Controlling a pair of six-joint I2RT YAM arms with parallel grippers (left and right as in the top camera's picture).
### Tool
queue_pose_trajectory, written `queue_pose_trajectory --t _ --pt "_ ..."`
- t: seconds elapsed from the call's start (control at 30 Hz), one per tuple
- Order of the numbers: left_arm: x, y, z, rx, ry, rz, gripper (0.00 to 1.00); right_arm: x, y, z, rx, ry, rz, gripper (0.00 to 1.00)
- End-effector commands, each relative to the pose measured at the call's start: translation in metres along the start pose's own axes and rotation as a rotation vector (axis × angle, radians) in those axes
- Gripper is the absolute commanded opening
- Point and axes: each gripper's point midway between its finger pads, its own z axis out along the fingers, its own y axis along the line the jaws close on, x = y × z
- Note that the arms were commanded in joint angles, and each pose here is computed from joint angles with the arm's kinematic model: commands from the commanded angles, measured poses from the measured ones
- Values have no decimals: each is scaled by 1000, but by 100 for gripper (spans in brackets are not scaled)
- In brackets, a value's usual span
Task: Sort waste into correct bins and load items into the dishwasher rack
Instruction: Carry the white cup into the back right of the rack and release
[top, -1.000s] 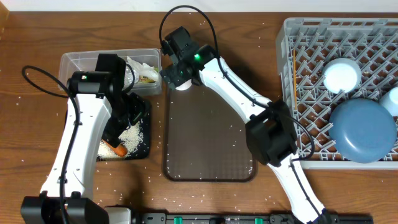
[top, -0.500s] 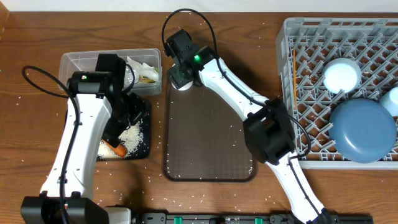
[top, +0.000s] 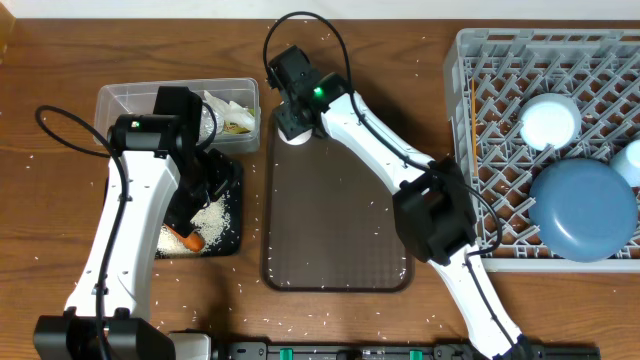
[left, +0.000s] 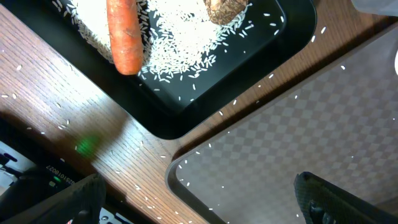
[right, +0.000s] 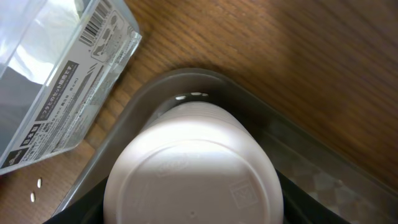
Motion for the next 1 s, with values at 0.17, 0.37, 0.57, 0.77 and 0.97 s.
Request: queue_pose_trajectory --t 0.17,0.37,0.57,0.77,0.97 --pt "-2 3 -4 -4 -22 8 98 -43 -52 -98 43 -144 106 48" --pt "-2 3 -4 -4 -22 8 98 -47 -121 -163 110 -204 212 49" --pt "-2 3 -4 -4 -22 8 98 -23 -244 -234 252 -268 404 51" --pt "-2 3 -4 -4 -22 8 98 44 -372 -295 429 -280 599 55" --pt "-2 3 -4 -4 -22 8 98 127 -460 -326 553 -220 742 57"
